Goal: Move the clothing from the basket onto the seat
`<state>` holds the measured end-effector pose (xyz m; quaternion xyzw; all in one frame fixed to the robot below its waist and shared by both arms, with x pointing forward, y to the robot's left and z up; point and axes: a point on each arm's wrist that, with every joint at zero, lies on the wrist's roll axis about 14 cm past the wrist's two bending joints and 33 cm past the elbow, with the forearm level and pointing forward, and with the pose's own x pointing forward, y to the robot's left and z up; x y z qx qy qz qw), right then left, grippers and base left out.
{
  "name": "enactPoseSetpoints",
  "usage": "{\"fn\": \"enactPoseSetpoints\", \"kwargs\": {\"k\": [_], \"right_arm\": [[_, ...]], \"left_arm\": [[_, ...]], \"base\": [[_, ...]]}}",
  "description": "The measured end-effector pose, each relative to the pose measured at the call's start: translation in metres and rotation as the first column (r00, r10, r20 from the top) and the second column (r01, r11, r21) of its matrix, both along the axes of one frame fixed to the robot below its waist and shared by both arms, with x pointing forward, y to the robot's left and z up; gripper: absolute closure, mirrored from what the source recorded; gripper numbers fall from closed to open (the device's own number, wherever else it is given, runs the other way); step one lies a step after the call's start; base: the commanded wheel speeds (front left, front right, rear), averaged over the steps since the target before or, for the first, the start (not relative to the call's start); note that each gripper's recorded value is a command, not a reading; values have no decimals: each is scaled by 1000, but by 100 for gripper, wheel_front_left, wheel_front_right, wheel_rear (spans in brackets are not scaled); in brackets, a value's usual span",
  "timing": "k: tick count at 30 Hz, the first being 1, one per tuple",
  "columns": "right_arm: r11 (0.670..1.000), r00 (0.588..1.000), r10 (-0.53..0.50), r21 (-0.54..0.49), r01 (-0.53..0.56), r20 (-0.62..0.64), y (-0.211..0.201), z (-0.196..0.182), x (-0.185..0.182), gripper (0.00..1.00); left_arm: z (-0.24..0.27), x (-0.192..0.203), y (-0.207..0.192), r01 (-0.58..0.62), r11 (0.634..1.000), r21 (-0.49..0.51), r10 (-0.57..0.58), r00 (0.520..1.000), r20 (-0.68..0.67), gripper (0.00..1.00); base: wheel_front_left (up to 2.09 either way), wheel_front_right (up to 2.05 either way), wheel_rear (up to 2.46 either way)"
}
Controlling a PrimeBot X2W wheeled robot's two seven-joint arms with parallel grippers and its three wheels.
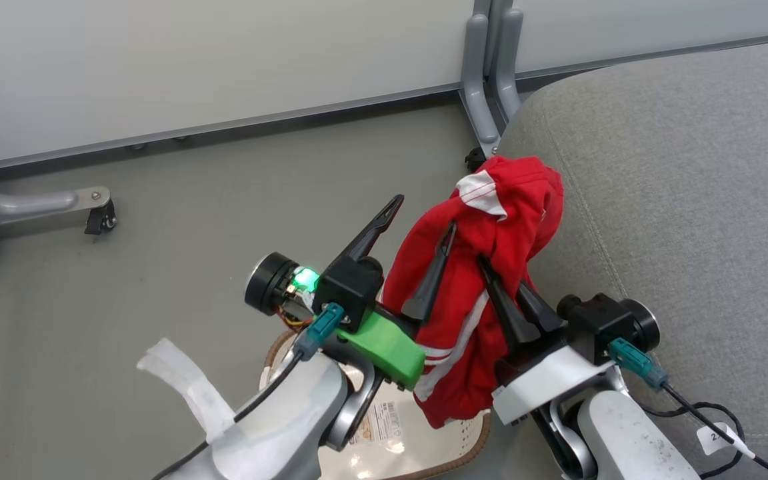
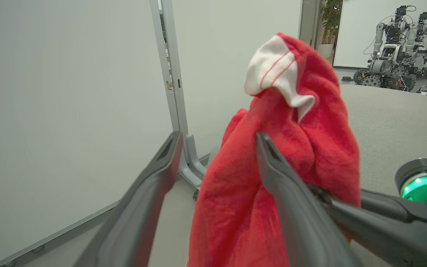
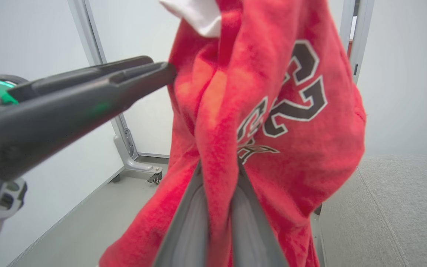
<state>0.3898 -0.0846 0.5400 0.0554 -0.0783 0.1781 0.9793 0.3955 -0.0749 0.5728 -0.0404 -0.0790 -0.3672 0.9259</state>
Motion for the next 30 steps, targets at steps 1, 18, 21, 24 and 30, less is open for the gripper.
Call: {"fn": "enactPoseSetpoints", "kwargs": {"k": [1, 18, 21, 24, 30], "right_arm": [[1000, 1000, -4, 1, 4, -2, -1, -1, 0, 100], [989, 986, -148, 18, 147, 82, -50, 25, 8, 100], [979, 973, -202, 23, 201, 109, -69, 34, 5, 100], [965, 956, -261, 26, 260, 131, -89, 42, -1, 100], [922, 912, -387, 19, 388, 141, -130, 46, -23, 100]], "left_arm": [[-3, 1, 3, -10, 1000, -1, 10, 1000, -11, 0], [-40, 12, 39, -106, 994, -35, 102, 990, -96, 0], [-40, 13, 37, -98, 995, -33, 95, 993, -75, 0], [-48, 11, 31, -72, 997, -35, 69, 993, -96, 0], [-65, 5, 7, 16, 1000, -19, -18, 992, -123, 0]], "base": [[0, 0, 0], [0, 0, 0], [0, 0, 0], [0, 0, 0], [0, 0, 0]]}}
